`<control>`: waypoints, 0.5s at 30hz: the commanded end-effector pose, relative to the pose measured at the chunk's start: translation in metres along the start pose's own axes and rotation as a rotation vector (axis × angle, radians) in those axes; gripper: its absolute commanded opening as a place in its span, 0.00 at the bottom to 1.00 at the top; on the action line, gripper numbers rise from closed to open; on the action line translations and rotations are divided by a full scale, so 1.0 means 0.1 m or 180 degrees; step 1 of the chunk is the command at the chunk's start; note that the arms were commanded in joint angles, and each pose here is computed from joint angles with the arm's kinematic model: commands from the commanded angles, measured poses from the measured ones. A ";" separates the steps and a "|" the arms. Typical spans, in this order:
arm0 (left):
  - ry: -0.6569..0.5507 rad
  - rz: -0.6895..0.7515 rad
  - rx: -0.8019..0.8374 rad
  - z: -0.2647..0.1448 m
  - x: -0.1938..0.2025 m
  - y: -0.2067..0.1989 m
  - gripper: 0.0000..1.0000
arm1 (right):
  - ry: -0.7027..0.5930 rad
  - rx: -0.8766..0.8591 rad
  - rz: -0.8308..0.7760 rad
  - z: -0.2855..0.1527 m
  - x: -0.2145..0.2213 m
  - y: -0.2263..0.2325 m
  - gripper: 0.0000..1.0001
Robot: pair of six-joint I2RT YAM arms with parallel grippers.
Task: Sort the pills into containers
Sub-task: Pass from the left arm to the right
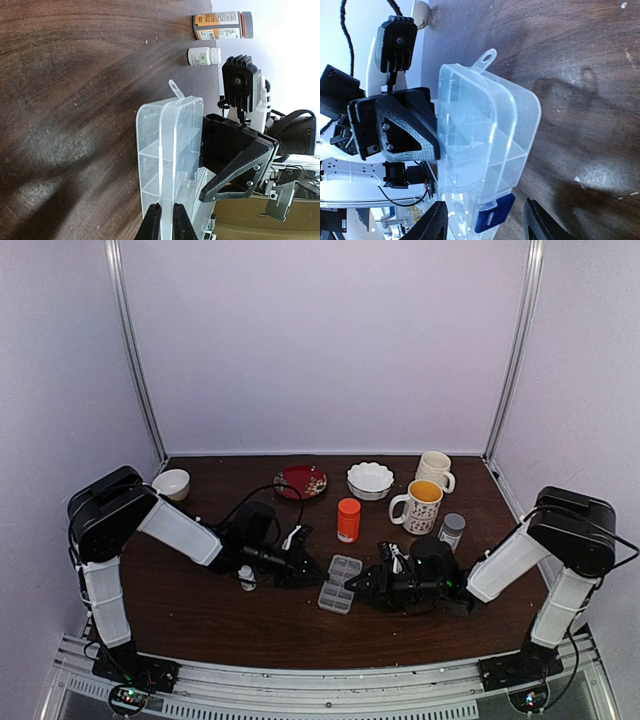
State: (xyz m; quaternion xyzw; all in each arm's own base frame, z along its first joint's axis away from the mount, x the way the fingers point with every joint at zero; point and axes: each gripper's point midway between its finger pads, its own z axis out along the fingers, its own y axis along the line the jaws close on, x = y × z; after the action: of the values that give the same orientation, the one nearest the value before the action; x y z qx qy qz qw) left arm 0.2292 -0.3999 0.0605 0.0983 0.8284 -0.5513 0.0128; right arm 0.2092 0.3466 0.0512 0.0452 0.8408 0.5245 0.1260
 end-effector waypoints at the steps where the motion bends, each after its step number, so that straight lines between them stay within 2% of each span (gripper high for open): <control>1: -0.0029 0.0144 0.0193 -0.05 -0.03 -0.19 0.00 | -0.0063 -0.0495 0.0076 -0.01 -0.06 0.26 0.53; 6: -0.0007 0.0140 0.0212 -0.05 -0.02 -0.20 0.00 | -0.0048 -0.0571 0.0108 0.03 -0.07 0.29 0.53; 11: -0.0003 0.0135 0.0211 -0.06 -0.01 -0.19 0.00 | -0.0070 -0.0540 0.0058 0.02 -0.08 0.30 0.48; 15: -0.0002 0.0134 0.0210 -0.05 0.00 -0.18 0.00 | -0.0090 -0.0495 0.0021 0.02 -0.09 0.29 0.35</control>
State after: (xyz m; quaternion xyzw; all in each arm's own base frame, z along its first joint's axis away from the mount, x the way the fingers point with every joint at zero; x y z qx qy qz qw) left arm 0.2268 -0.4001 0.0637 0.1010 0.8223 -0.5600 0.0078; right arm 0.2123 0.3573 0.0624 0.0544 0.8075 0.5747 0.1212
